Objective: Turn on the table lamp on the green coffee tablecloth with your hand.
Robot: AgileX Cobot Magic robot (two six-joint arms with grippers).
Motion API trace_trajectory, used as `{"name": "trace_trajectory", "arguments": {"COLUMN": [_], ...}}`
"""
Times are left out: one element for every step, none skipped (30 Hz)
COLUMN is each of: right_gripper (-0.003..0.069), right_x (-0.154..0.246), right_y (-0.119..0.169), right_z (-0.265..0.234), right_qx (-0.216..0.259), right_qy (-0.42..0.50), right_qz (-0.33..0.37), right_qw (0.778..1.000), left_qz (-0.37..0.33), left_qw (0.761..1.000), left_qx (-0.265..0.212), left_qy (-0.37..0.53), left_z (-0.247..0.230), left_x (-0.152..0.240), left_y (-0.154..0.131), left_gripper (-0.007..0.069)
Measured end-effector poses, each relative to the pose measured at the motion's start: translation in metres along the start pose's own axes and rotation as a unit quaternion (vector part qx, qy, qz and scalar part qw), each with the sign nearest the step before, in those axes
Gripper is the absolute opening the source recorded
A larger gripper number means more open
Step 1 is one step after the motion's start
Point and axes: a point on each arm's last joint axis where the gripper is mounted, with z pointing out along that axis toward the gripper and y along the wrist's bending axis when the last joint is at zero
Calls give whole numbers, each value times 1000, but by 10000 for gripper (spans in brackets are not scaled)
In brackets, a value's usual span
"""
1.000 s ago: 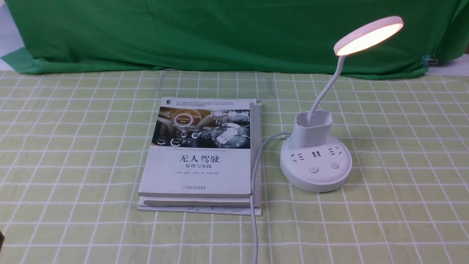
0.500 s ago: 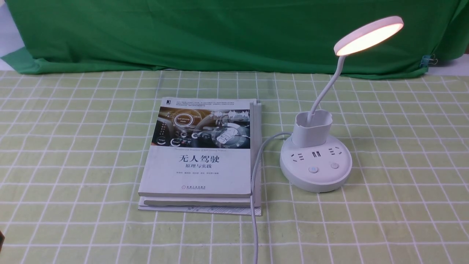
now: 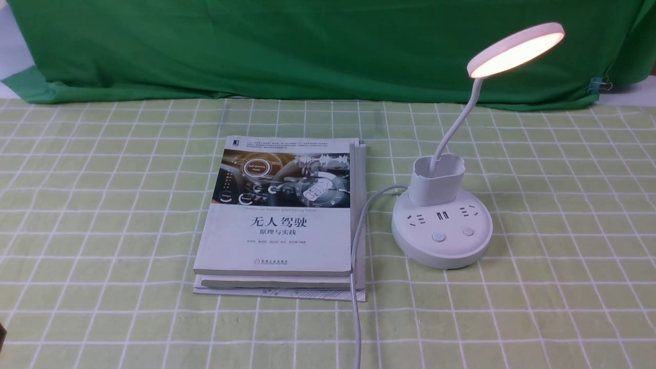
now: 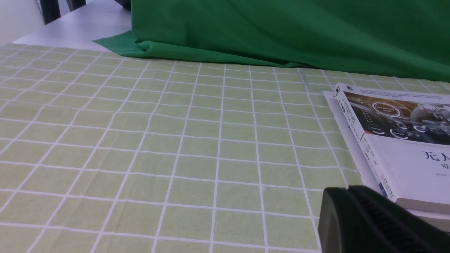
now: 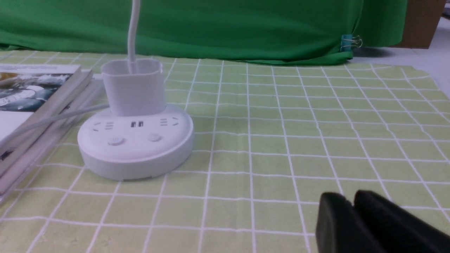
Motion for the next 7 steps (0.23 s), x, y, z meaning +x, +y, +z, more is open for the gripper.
{"name": "trace_trajectory", "arguments": {"right_gripper": [124,124,128,131,132,134,137], "right_x": [0,0,0,0,0,0,0], "right_y": [0,0,0,0,0,0,0], "right_z": [0,0,0,0,0,0,0], "right_qx": [0,0,0,0,0,0,0], "right_qy": [0,0,0,0,0,0,0], "right_qz": [0,0,0,0,0,0,0], "right_qw": [1000,1000,1000,1000,1000,1000,1000], "left_qz": [0,0,0,0,0,0,0], "left_qw": [1000,1000,1000,1000,1000,1000,1000], "left_qx": [0,0,0,0,0,0,0], "left_qy": [0,0,0,0,0,0,0], "left_z": [0,0,0,0,0,0,0], "left_x": [0,0,0,0,0,0,0], "left_y": [0,0,0,0,0,0,0], "left_gripper": [3,3,3,3,3,3,3]}}
